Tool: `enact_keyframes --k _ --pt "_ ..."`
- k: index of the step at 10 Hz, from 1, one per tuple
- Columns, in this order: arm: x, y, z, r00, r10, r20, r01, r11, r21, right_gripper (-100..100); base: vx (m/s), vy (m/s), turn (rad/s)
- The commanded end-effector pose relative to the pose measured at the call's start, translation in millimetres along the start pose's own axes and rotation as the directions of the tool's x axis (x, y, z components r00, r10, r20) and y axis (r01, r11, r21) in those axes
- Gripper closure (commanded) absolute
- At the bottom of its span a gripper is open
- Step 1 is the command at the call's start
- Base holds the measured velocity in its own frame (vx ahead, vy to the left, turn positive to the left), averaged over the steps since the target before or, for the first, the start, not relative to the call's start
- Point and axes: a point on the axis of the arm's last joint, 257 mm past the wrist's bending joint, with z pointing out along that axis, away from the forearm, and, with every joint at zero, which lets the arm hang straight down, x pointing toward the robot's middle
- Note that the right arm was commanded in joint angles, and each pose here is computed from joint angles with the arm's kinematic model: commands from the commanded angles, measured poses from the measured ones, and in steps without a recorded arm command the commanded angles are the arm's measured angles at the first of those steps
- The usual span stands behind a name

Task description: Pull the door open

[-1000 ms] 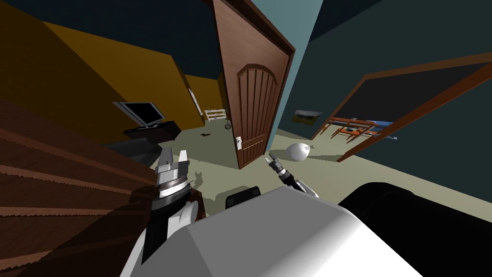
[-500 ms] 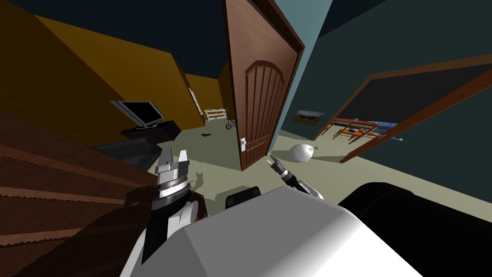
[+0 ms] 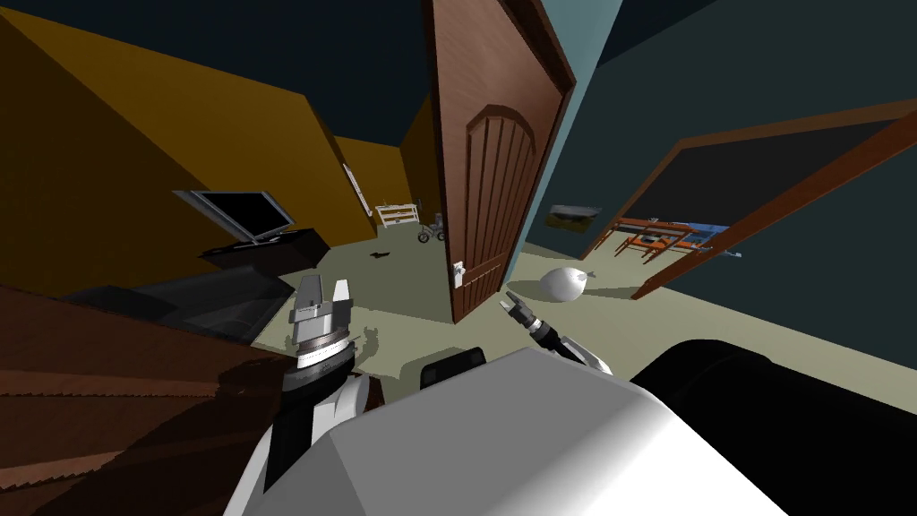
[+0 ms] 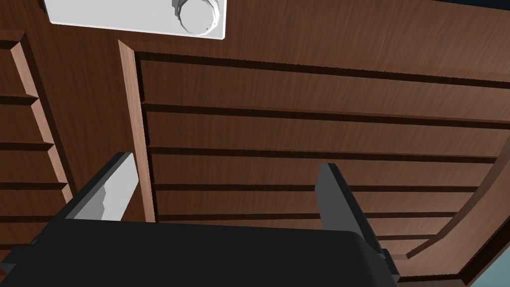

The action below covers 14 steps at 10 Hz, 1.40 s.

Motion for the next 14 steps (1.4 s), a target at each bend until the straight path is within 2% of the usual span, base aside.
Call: enact_keyframes --k 1,6,10,12,14 --pt "-4.2 -5.4 -6.9 1.000 0.011 -0.011 -0.011 1.000 0.019 -100 0.140 0.136 -0.028" --pt "-15.7 -18.3 -24.8 0.999 0.036 -0.035 -0.033 0.997 0.071 -100 0.163 0.138 -0.053" --pt "-22.8 -24.9 -35.6 0.998 0.051 -0.047 -0.046 0.994 0.102 -100 0.156 0.107 -0.035" --pt "-23.5 -25.5 -36.1 0.998 0.051 -0.046 -0.046 0.994 0.104 -100 0.118 0.067 -0.021" --pt "-23.2 -25.9 -35.0 0.998 0.052 -0.043 -0.047 0.993 0.105 -100 0.196 -0.043 0.179"
